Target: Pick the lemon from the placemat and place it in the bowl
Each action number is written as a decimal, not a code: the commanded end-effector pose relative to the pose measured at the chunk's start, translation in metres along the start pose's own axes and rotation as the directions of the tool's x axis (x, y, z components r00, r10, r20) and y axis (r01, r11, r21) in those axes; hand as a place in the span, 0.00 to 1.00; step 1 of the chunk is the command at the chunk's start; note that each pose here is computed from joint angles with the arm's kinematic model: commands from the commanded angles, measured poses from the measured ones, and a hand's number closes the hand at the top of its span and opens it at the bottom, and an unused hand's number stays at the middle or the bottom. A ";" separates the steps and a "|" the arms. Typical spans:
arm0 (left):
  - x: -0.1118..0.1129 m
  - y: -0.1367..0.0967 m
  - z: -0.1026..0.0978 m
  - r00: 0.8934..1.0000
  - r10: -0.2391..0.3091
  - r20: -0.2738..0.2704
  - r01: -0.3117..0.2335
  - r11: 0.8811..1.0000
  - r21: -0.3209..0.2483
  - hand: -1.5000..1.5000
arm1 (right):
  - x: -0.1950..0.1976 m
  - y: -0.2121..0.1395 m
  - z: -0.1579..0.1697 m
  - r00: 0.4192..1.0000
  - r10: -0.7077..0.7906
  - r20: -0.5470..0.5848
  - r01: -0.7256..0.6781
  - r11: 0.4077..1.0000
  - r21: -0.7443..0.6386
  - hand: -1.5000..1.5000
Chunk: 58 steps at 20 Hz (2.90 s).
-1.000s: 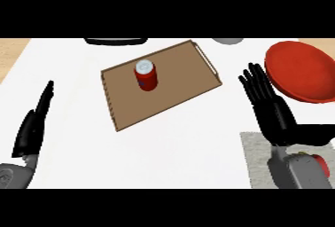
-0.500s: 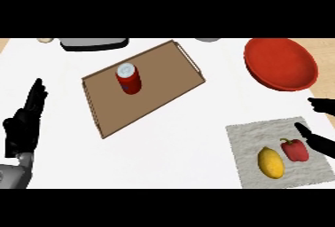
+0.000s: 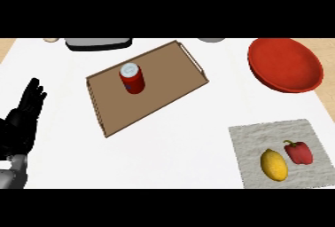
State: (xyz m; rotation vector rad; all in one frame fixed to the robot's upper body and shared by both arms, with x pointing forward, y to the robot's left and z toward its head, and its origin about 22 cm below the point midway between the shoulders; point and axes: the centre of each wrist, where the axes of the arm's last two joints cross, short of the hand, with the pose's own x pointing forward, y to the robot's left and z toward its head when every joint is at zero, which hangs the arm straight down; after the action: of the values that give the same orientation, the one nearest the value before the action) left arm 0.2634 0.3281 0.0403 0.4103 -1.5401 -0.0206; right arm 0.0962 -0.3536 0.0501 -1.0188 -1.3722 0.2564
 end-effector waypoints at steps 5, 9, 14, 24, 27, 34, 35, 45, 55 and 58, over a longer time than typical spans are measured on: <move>0.011 -0.019 -0.009 0.999 0.032 0.022 -0.030 0.997 -0.069 0.50 | 0.054 -0.055 0.041 0.996 0.053 -0.077 -0.060 0.995 -0.084 0.00; 0.036 -0.022 -0.010 0.999 0.036 0.033 -0.034 0.997 -0.076 0.50 | 0.084 -0.071 0.027 0.988 0.121 -0.094 -0.125 0.991 -0.040 0.00; 0.029 -0.018 -0.007 0.999 0.024 0.035 -0.021 0.996 -0.086 0.50 | 0.096 -0.078 0.002 0.943 0.295 -0.151 -0.264 0.944 0.197 0.00; 0.019 -0.023 -0.004 0.998 0.039 0.044 -0.035 0.996 -0.087 0.50 | 0.097 -0.054 -0.062 0.893 0.394 -0.216 -0.250 0.835 0.490 0.00; 0.017 -0.024 -0.013 0.999 0.038 0.032 -0.035 0.995 -0.089 0.50 | 0.094 -0.030 -0.072 0.898 0.388 -0.206 -0.211 0.792 0.573 0.00; 0.027 -0.018 -0.003 0.999 0.024 0.038 -0.020 0.994 -0.111 0.50 | 0.087 0.005 -0.069 0.826 0.518 -0.222 -0.225 0.664 0.713 0.00; 0.029 -0.025 0.003 0.999 0.030 0.029 -0.028 0.996 -0.080 0.50 | 0.084 -0.013 -0.063 0.811 0.548 -0.204 -0.244 0.635 0.733 0.00; 0.025 -0.021 -0.009 0.999 0.030 0.034 -0.027 0.996 -0.080 0.50 | 0.096 0.033 -0.089 0.796 0.591 -0.131 -0.417 0.693 0.588 0.00; 0.032 -0.012 -0.004 0.999 0.027 0.025 -0.025 0.997 -0.080 0.50 | 0.060 0.068 -0.050 0.792 0.589 -0.160 -0.352 0.655 0.669 0.00; 0.025 -0.013 -0.008 0.999 0.035 0.035 -0.032 0.997 -0.073 0.50 | 0.059 0.074 -0.053 0.790 0.589 -0.170 -0.347 0.658 0.669 0.00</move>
State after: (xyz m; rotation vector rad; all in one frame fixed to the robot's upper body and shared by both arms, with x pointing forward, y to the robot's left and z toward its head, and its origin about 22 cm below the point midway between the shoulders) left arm 0.2737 0.3088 0.0558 0.3274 -1.5731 -0.0630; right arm 0.1851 -0.2997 0.0563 -0.8044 -0.5810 0.8115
